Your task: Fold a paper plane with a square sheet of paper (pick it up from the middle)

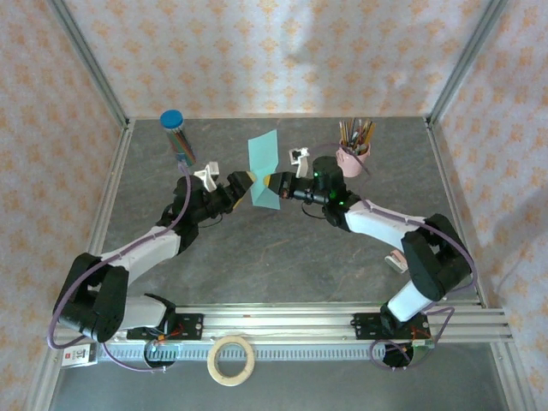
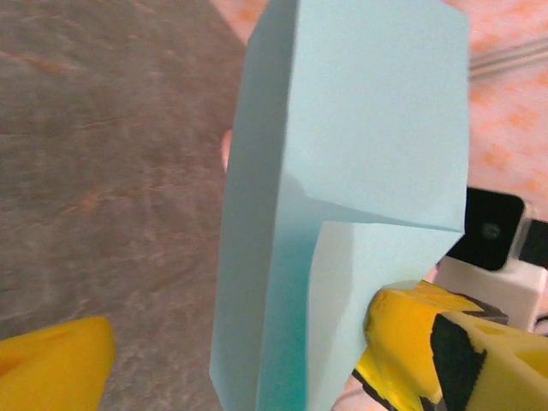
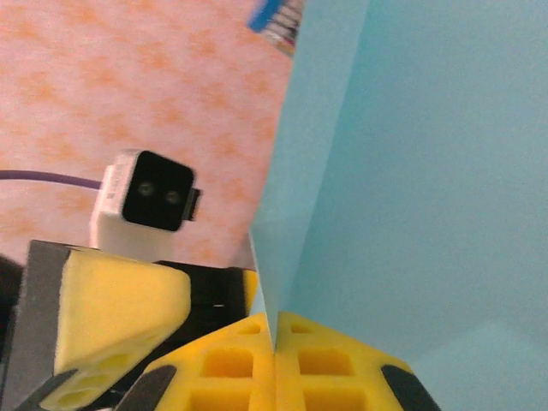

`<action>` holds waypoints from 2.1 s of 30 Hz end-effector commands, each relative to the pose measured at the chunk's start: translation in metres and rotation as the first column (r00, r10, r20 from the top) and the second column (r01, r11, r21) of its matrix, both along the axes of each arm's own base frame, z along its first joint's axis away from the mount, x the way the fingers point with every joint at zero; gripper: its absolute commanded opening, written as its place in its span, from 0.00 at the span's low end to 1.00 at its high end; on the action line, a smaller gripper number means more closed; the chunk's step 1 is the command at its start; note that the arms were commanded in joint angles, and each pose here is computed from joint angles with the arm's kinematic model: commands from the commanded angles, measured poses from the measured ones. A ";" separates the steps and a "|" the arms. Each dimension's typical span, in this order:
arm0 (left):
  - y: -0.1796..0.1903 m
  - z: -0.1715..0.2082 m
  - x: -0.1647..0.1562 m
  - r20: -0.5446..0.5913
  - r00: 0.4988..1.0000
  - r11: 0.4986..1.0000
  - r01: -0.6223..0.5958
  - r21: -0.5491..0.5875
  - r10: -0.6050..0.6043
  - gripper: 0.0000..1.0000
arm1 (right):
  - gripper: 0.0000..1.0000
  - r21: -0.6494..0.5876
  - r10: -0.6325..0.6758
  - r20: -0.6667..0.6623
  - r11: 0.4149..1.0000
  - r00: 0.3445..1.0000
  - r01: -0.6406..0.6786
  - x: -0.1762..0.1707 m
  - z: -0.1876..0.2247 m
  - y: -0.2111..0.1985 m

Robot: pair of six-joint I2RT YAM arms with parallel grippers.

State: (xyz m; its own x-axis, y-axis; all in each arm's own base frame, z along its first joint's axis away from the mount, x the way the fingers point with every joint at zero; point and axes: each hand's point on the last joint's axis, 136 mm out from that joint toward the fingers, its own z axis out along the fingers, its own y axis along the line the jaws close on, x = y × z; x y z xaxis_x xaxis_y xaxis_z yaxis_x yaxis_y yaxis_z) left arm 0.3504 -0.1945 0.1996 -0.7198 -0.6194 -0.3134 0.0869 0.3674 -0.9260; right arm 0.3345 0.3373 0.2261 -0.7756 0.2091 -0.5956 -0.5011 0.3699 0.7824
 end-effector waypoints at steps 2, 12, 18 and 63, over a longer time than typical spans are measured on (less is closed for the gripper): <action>-0.010 0.038 -0.009 0.128 0.989 0.992 0.084 -0.095 -0.071 0.96 | 0.04 0.132 0.130 0.063 0.982 0.990 -0.137 -0.022 0.045 0.009; -0.012 0.060 -0.015 0.213 0.972 0.981 0.131 -0.144 -0.099 0.82 | 0.05 0.164 0.158 0.010 0.974 0.987 -0.157 -0.029 0.045 0.009; -0.007 0.061 -0.015 0.224 0.971 0.984 0.116 -0.134 -0.084 0.62 | 0.05 0.155 0.137 -0.021 0.979 0.990 -0.132 -0.026 0.038 0.004; 0.084 -0.008 0.023 -0.016 0.985 0.653 -0.103 0.750 0.174 0.07 | 0.62 -0.258 -0.493 -0.051 0.847 0.869 0.465 0.052 -0.032 -0.110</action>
State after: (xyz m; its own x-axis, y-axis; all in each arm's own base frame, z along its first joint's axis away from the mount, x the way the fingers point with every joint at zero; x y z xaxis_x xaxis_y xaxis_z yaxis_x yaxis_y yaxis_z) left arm 0.3850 -0.1510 0.2210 -0.6417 -0.4332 -0.6329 0.0551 0.7970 -0.6014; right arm 0.3777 0.2531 0.1945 -0.7407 0.4116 -0.5310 -0.1986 0.6208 0.7584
